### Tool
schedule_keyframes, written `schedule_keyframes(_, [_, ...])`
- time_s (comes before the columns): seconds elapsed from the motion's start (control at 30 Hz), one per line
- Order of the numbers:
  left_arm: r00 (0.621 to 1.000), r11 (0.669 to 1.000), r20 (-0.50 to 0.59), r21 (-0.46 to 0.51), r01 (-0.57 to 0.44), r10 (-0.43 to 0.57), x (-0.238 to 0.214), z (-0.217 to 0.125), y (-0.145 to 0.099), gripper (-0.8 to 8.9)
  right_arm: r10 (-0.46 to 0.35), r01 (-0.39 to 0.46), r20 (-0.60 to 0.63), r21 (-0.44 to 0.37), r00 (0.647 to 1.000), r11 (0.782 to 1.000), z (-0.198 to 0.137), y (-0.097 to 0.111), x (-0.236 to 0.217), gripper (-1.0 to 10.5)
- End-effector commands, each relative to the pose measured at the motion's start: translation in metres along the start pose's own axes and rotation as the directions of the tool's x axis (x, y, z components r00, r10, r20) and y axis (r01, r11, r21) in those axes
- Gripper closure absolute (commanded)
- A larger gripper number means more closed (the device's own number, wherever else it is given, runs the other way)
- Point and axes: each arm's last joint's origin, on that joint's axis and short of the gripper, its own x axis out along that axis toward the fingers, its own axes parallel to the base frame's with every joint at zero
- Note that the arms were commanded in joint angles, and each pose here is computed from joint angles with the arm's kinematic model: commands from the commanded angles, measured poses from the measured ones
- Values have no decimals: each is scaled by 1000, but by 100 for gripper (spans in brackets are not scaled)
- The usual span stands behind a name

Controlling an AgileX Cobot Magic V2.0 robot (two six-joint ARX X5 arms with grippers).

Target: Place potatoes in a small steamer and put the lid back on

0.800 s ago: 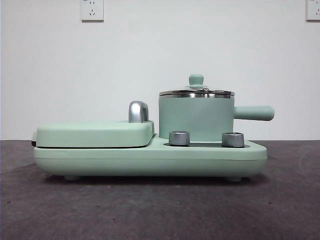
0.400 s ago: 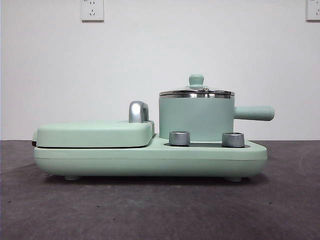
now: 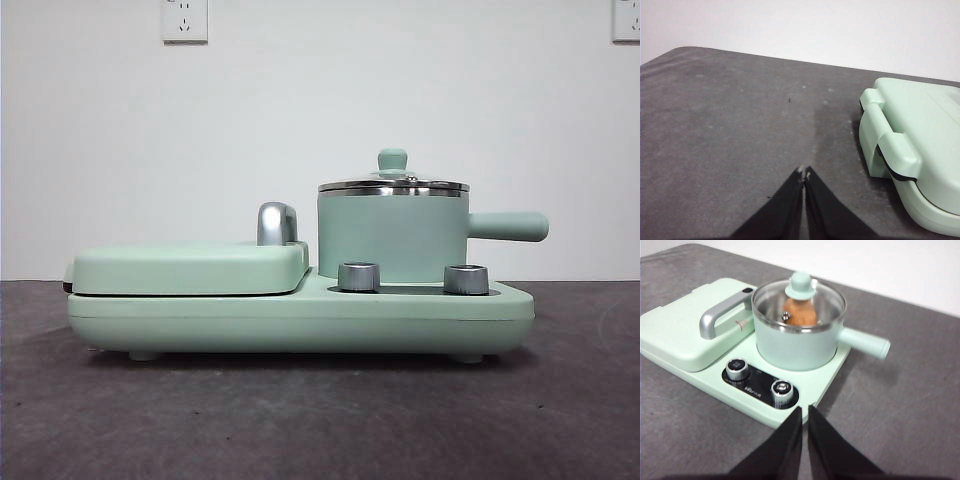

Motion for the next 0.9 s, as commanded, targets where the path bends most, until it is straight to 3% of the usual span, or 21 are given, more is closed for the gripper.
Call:
schedule_keyframes(0.03, [1000, 1000, -8, 6, -4, 4, 2, -6, 1, 807, -59, 60, 15, -37, 998, 998, -6, -5, 5, 930])
schedule_keyframes(0.2, [1000, 1000, -8, 6, -4, 4, 2, -5, 1, 807, -200, 201, 69, 5, 977, 980, -58, -16, 28, 930])
schedule_keyframes(0.4, [1000, 1000, -8, 6, -4, 4, 2, -6, 1, 807, -304, 299, 161, 53, 939, 953, -114, -23, 44, 930])
schedule_keyframes(0.6, [1000, 1000, -11, 6, -4, 4, 2, -6, 1, 807, -350, 341, 115, 92, 930, 936, -132, -28, 52, 930])
schedule_keyframes(0.9, [1000, 1000, -9, 6, -4, 4, 2, -6, 1, 807, -354, 344, 128, 92, 927, 934, -130, -29, 52, 930])
